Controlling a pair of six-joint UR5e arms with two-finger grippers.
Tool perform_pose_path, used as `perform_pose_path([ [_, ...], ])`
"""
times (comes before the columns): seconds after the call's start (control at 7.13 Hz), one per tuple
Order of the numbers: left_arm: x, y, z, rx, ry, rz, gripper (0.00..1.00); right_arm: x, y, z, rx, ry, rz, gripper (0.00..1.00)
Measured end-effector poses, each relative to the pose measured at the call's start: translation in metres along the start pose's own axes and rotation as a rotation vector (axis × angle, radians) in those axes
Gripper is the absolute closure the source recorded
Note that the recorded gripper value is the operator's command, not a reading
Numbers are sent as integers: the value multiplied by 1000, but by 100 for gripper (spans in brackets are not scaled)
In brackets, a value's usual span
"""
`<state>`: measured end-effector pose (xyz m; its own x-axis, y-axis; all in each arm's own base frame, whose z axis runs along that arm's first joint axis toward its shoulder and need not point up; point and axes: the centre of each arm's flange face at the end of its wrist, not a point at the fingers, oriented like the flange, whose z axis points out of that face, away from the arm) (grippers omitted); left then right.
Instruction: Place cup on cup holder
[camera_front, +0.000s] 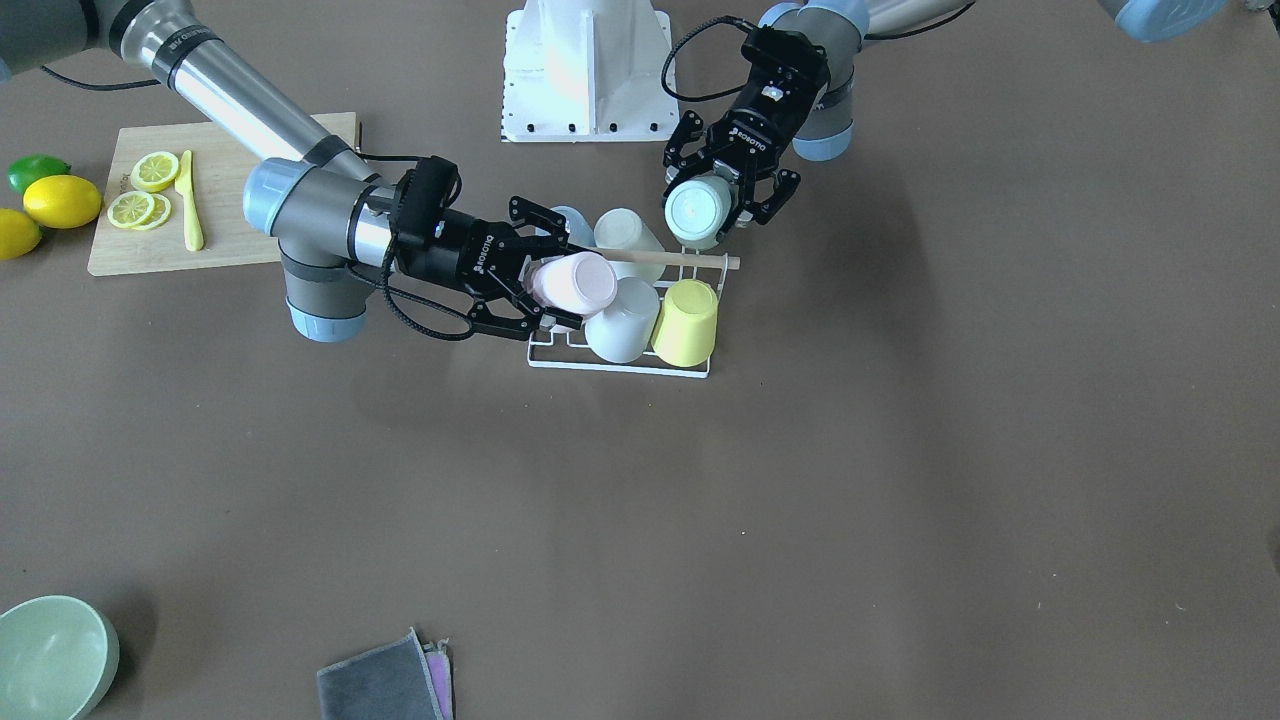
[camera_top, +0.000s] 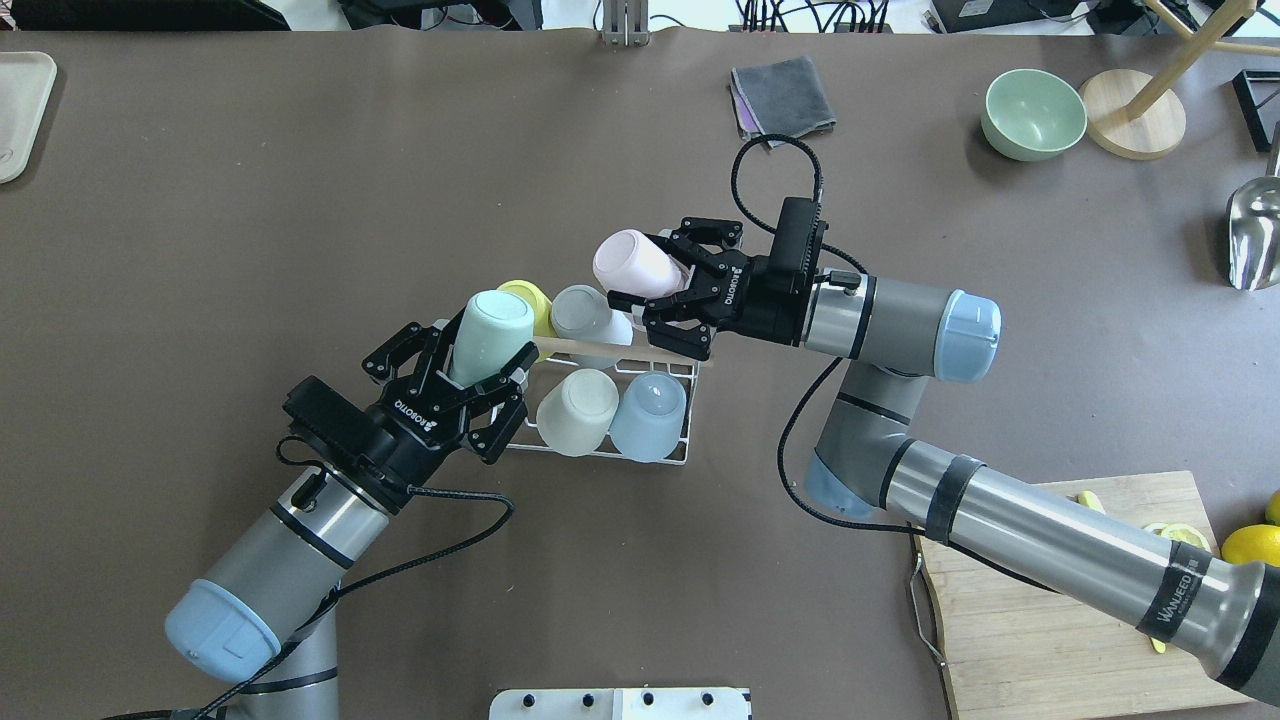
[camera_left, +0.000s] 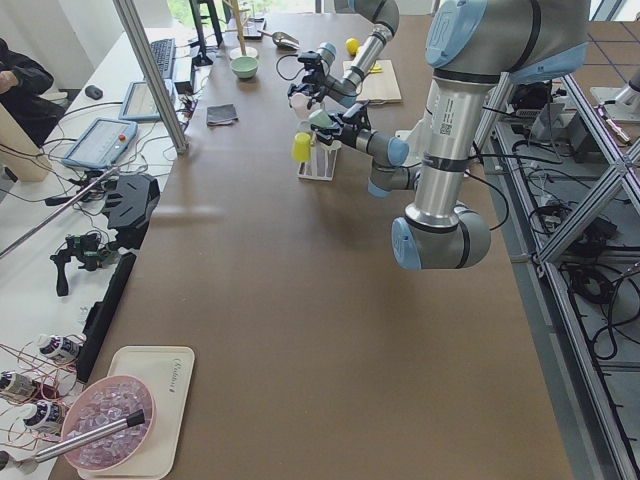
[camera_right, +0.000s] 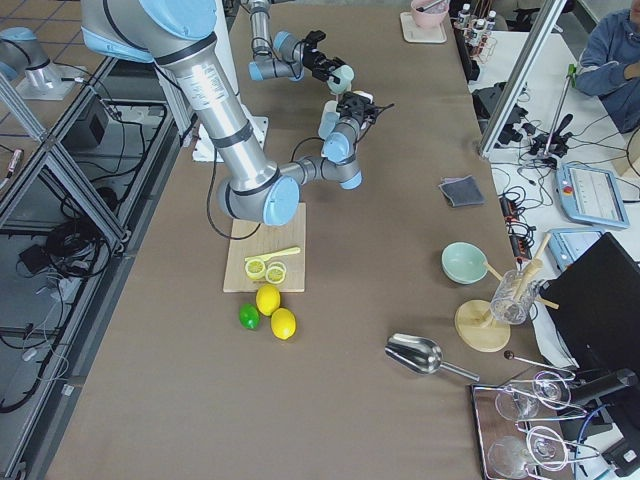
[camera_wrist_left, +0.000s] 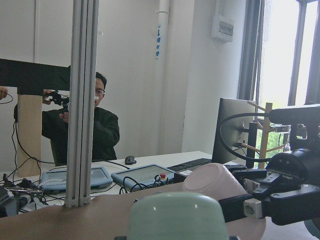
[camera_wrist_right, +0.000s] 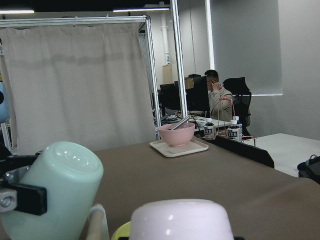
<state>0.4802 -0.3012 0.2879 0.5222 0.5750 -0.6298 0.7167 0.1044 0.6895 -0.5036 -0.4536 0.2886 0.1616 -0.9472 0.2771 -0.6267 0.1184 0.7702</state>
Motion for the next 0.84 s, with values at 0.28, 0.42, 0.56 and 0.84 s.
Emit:
perform_pose_path([
  [0.28,0,5,0,-7,0,5,100,-7,9,-1,-1,-3,-14,100],
  [0.42,0,7,0,-9,-2,7,100,-10,13,-4,-2,-6,-23,100],
  [0.56,-1,8,0,-11,-3,10,100,-11,16,-7,-2,-7,-27,100],
  [0.84,-5,11,-1,-16,-8,18,100,-12,20,-9,-5,-9,-27,100],
])
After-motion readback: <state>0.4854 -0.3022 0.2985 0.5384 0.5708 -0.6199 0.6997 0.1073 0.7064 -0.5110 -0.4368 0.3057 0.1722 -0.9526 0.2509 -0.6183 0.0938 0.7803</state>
